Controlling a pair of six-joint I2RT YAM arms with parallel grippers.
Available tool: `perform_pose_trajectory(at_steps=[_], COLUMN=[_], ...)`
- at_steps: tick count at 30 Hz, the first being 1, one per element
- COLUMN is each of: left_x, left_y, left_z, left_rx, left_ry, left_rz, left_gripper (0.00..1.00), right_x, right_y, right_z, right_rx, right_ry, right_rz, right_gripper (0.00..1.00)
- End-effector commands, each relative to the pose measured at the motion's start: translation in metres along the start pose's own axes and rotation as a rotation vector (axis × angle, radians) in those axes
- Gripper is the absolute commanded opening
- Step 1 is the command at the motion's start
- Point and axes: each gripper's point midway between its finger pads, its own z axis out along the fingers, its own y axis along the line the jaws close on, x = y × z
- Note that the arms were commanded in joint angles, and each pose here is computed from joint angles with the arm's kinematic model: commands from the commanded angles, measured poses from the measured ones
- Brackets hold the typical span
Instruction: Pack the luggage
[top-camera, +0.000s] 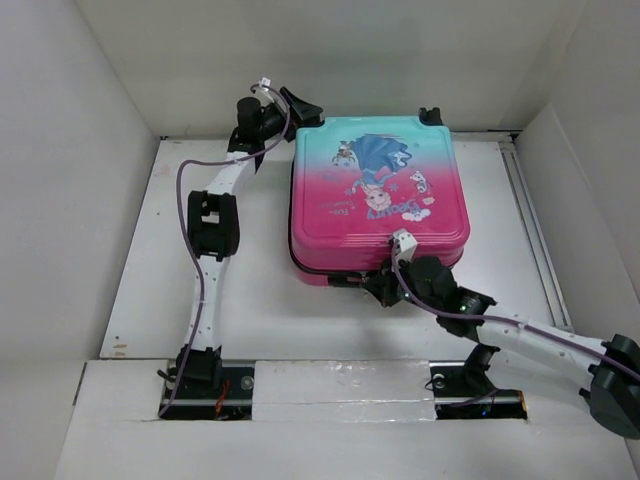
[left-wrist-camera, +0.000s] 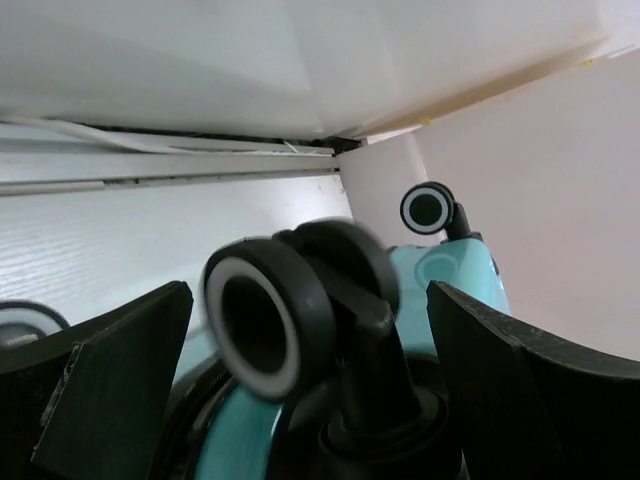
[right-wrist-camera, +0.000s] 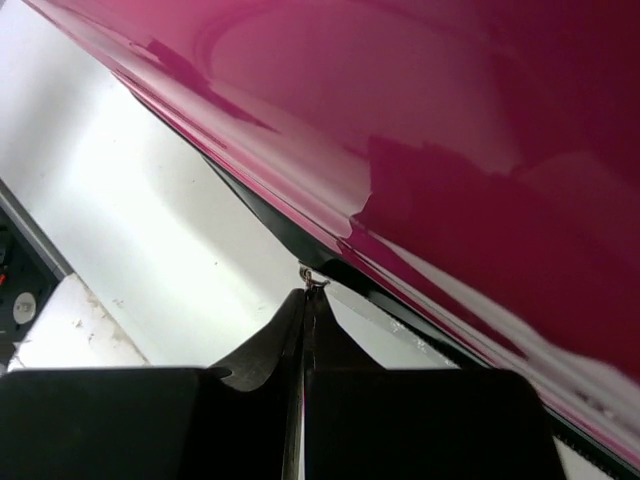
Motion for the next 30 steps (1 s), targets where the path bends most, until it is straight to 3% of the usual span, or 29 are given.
perform_pose_trajectory(at_steps=[1,7,11,12,15,16,18,23,26,27,29,30], left_x=[-0.001,0.008,0.008,0.008,0.008,0.007,0.008,-0.002,-0.030,-0.020,-0.041,-0.035], left_y=[-0.040,-0.060,-0.066,-0.066,-0.066,-0.063,-0.064,-0.055,-0.059,-0.035,-0.049,-0.028], left_z=[0.014,0.022,0.026,0.026,0.026,0.027,0.026,0.004,-0.025,-0.035,-0.065,-0.075], left_rx=[0.100,0.198,0.218,0.218,0.218,0.205,0.224,0.224,0.216,0.169,0.197,0.155], left_ry=[-0.039,-0.061,-0.076,-0.076,-0.076,-0.083,-0.093,-0.126,-0.183,-0.176,-0.237,-0.242], left_rz=[0.048,0.013,0.027,0.027,0.027,0.030,0.045,0.030,0.071,0.049,0.086,0.041], left_gripper=[1.00,0.87,0.60,0.43,0.30,0.16,0.00,0.00,0.00,0.00,0.00,0.00], right_x=[0.037,0.050,0.044,0.046,0.043,0.043,0.044,0.041,0.027,0.023,0.007,-0.001], right_y=[0.031,0.028,0.029,0.028,0.025,0.025,0.023,0.017,0.013,0.008,0.002,0.000], right_z=[-0.023,-0.034,-0.032,-0.031,-0.030,-0.030,-0.029,-0.021,-0.016,-0.013,-0.007,-0.003], right_rx=[-0.115,-0.103,-0.099,-0.093,-0.077,-0.077,-0.063,-0.026,0.004,0.020,0.041,0.042], right_ry=[0.152,0.159,0.149,0.158,0.149,0.149,0.151,0.148,0.110,0.104,0.087,0.078], right_rz=[0.147,0.178,0.177,0.177,0.166,0.166,0.166,0.132,0.096,0.089,0.046,0.037], right_gripper=[0.00,0.00,0.00,0.00,0.00,0.00,0.00,0.00,0.00,0.00,0.00,0.00])
